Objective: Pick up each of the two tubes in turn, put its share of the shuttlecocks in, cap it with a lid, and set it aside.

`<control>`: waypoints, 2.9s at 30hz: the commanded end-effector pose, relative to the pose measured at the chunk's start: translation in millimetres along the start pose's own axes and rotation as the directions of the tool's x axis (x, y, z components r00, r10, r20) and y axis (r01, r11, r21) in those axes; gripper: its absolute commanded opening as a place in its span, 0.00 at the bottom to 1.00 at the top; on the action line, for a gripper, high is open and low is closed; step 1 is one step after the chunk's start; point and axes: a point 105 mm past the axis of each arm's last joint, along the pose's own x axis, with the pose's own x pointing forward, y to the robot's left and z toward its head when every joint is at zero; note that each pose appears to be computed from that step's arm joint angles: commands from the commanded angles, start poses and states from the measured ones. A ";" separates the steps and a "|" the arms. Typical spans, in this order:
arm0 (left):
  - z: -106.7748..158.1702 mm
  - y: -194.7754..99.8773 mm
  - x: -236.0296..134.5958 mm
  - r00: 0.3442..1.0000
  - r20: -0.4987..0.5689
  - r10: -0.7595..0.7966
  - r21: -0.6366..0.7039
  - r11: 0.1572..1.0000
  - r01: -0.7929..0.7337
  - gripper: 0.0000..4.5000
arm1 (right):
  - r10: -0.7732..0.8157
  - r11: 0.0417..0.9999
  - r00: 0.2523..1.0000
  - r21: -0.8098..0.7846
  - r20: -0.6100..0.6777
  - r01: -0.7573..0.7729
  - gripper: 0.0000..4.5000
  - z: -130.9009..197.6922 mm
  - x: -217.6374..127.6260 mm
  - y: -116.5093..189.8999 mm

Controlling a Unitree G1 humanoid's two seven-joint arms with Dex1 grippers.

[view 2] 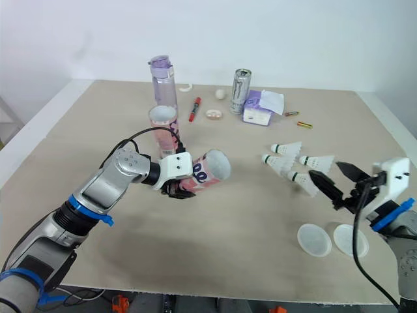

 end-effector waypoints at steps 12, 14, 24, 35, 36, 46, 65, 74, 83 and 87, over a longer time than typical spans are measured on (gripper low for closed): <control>-8.8 -3.4 1.4 1.000 -0.030 0.000 -0.023 1.000 0.000 0.70 | 0.080 0.992 0.989 0.108 -0.127 -0.066 0.99 -32.1 11.2 8.6; -9.6 -3.5 0.7 0.999 -0.032 0.002 -0.025 1.000 -0.003 0.70 | 0.091 0.991 0.986 0.111 -0.139 -0.076 0.99 -36.0 14.7 8.6; -9.8 -3.4 -0.3 0.999 -0.034 0.010 -0.030 0.999 -0.011 0.70 | 0.118 0.987 0.981 0.127 -0.151 -0.099 0.99 -39.1 39.5 4.5; -11.6 -5.6 -0.2 0.999 -0.036 0.015 -0.037 0.999 -0.016 0.70 | 0.094 0.985 0.983 0.156 -0.156 -0.070 0.48 -43.3 48.9 -5.1; -11.7 -5.6 -0.3 0.999 -0.037 0.016 -0.038 0.999 -0.017 0.70 | 0.090 0.985 0.984 0.158 -0.157 -0.065 0.43 -43.8 49.2 -5.9; -11.0 -5.4 1.0 0.999 -0.037 0.015 -0.032 0.999 -0.016 0.70 | 0.071 0.986 0.987 0.160 -0.146 -0.047 0.01 -44.7 52.3 -8.1; -11.0 1.4 0.8 1.000 -0.029 0.000 -0.011 1.000 0.000 0.70 | 0.544 0.543 0.801 -0.624 -0.249 -0.563 0.01 83.8 33.3 129.8; -2.6 3.1 1.3 1.000 -0.008 -0.024 -0.025 0.999 0.023 0.70 | 0.640 0.261 0.703 -0.773 -0.310 -0.578 0.01 78.6 56.1 179.7; 4.6 3.3 1.3 1.000 -0.001 -0.029 -0.035 0.999 0.029 0.70 | 0.654 0.109 0.654 -0.808 -0.380 -0.579 0.01 72.2 71.7 187.2; 5.0 4.1 1.7 1.000 -0.003 -0.026 -0.037 0.999 0.026 0.70 | 0.664 0.083 0.632 -0.801 -0.399 -0.593 0.01 70.6 73.1 190.2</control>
